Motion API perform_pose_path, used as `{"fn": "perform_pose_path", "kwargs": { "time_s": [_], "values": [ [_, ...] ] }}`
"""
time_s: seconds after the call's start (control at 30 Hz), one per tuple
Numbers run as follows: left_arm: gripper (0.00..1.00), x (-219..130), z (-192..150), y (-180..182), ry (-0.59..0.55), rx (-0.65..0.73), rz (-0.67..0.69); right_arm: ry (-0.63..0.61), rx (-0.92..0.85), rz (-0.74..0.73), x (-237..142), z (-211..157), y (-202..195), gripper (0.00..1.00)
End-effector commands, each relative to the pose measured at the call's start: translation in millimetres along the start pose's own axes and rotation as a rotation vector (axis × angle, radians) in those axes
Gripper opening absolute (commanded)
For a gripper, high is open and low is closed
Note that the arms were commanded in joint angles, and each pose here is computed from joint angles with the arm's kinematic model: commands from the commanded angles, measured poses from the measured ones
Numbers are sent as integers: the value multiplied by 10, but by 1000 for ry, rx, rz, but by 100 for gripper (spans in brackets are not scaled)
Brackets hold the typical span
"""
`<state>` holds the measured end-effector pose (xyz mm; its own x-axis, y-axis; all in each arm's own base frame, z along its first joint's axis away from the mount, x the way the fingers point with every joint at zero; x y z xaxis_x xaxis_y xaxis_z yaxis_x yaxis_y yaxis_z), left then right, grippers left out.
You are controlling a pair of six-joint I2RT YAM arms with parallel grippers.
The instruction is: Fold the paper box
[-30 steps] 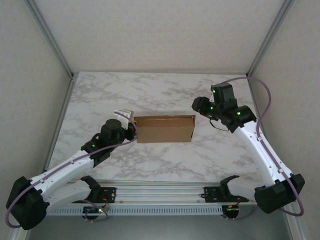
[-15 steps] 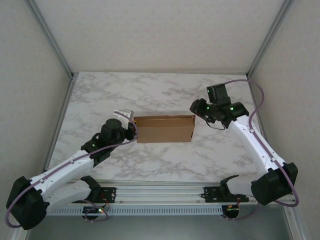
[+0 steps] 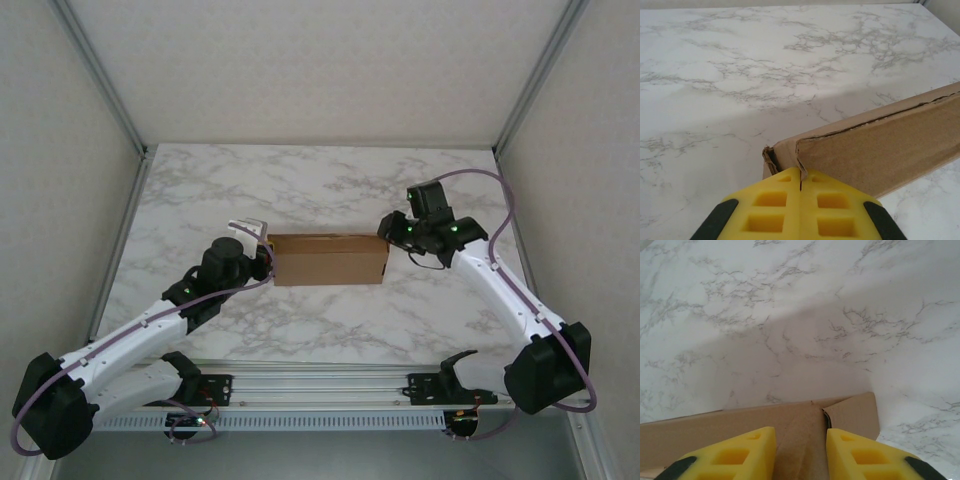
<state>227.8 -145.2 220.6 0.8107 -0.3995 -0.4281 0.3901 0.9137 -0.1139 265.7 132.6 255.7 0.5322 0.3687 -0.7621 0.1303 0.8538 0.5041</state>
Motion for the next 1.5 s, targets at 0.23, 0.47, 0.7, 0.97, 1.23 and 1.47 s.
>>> {"fn": "perform_pose_path", "kwargs": {
  "time_s": [0.23,0.47,0.7,0.97,1.23,1.47],
  "values": [
    [7,-79,-139,-27,136,-6,-11,16,-46,-45,85,-174,-107,28],
    [35,-255,73,-76,40,-35,-68,-15,-39,-69,76,-168,-115,28],
    [29,-464,287,-137,-47,-31,-148,-17,-45,-75,101,-185,-92,28],
    [31,-450,678,-19,-146,-253,-47,-16,-55,-81,105,-195,-83,28],
    [27,56,704,80,-21,-375,23,-17,-66,-90,89,-199,-74,28],
    [22,134,432,121,20,-404,42,-15,-69,-98,103,-213,-97,28]
  ]
}}
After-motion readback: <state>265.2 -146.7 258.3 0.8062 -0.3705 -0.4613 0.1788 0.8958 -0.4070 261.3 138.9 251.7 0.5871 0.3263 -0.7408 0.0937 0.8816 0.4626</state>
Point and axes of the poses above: each hand's point on the last joint's axis, 136 mm out from that joint toward the fingers, its own x axis out along the fingers, its own y axis along the line the jaws close on, z = x × y, the point moved 8 cm from there along -x, back along the fingers, and after that the axes turned 4 degrees about x, right-handed, at the moved point
